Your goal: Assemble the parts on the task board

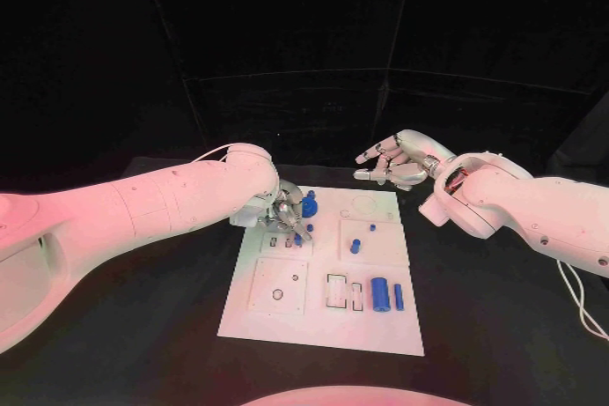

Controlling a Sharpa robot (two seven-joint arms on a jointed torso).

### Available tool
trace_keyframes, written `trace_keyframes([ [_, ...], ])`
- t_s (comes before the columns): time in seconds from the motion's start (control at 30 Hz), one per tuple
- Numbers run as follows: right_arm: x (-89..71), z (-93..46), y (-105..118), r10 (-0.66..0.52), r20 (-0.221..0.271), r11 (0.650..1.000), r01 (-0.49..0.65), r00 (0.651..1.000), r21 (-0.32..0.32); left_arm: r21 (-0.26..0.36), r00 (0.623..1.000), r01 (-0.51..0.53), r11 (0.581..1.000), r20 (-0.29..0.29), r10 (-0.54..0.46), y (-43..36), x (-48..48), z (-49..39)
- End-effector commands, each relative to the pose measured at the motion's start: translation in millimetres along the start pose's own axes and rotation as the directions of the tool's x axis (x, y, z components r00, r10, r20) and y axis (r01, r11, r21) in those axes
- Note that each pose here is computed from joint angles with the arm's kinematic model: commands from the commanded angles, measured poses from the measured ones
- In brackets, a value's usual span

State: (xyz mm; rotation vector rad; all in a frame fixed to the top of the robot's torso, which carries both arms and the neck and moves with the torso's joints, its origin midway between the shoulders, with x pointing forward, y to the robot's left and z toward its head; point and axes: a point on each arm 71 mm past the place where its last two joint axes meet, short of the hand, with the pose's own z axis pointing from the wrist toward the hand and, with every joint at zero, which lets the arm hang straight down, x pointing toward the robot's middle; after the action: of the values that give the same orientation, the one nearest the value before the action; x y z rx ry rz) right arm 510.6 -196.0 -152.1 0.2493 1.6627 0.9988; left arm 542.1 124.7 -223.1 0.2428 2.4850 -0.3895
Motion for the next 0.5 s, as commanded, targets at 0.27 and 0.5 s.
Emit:
trace_keyframes([
  [0.27, -0.2, 1.0, 1.4, -0.002, -0.007, 1.000, 0.002, 1.000, -0.005, -0.009, 1.000, 0.001, 1.000, 0.016, -0.001, -0.4, -0.6, 0.2],
  [0.5, 0.7, 1.5, 1.3, -0.002, -0.014, 1.000, 0.002, 1.000, -0.003, 0.010, 0.999, 0.029, 1.000, 0.029, -0.029, -0.4, 0.9, -1.3],
])
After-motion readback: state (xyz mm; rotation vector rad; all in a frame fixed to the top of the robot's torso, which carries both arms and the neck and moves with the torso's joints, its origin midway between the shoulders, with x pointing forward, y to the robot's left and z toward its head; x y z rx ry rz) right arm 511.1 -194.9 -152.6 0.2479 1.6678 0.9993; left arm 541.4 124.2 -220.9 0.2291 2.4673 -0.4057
